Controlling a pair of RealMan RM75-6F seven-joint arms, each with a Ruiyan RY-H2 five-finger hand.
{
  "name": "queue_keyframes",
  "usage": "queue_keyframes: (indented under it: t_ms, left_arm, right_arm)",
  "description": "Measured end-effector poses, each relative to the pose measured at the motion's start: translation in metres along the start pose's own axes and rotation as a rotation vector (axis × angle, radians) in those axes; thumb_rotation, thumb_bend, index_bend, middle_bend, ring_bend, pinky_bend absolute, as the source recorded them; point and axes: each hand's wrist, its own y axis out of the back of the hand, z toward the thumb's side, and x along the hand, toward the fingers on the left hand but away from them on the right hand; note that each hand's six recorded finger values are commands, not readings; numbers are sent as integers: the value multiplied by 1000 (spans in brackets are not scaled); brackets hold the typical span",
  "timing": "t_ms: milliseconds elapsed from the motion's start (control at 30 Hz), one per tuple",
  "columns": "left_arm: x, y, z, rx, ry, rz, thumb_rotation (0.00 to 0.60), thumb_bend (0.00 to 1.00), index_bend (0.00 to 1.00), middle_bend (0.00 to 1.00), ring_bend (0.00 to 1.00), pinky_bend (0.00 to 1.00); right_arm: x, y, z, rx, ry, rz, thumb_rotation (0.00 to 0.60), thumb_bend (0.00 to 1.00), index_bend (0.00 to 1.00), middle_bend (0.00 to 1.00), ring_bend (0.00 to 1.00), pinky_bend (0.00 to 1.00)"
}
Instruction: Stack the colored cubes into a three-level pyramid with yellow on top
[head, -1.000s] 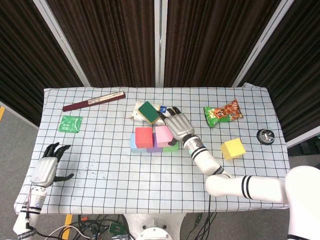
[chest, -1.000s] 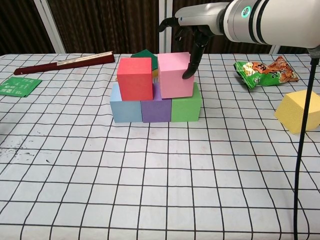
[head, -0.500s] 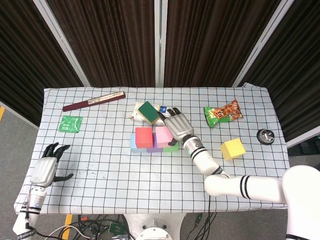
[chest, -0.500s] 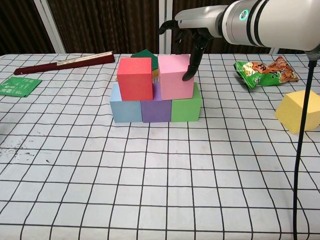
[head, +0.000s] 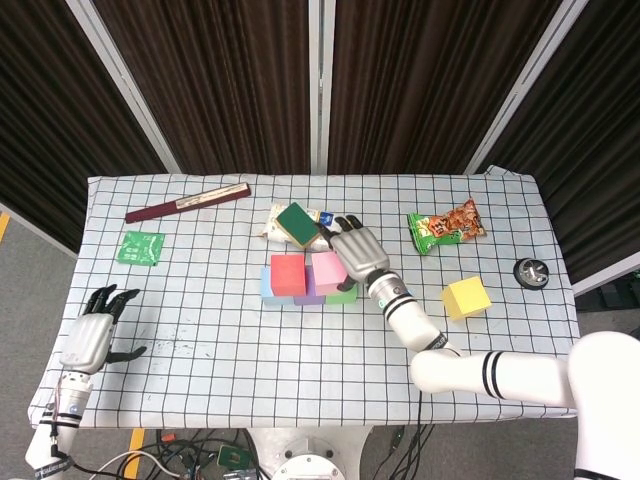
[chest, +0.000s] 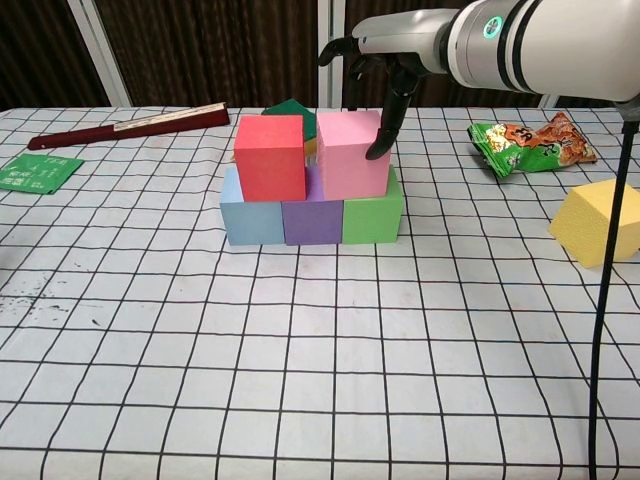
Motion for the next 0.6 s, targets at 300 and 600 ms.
queue_keyframes:
  t_ms: [300, 600]
  left_arm:
    - [0, -2, 1, 4, -3, -6, 600, 0, 156, 187, 25, 36]
    - [0, -3, 2, 5, -4, -8, 600, 0, 156, 187, 25, 35]
  right_arm:
    - [2, 0, -9, -86, -12, 25, 600, 0, 0, 288, 0, 0]
    - [1, -3, -13, -82, -20, 22, 600, 0, 0, 381, 2, 0]
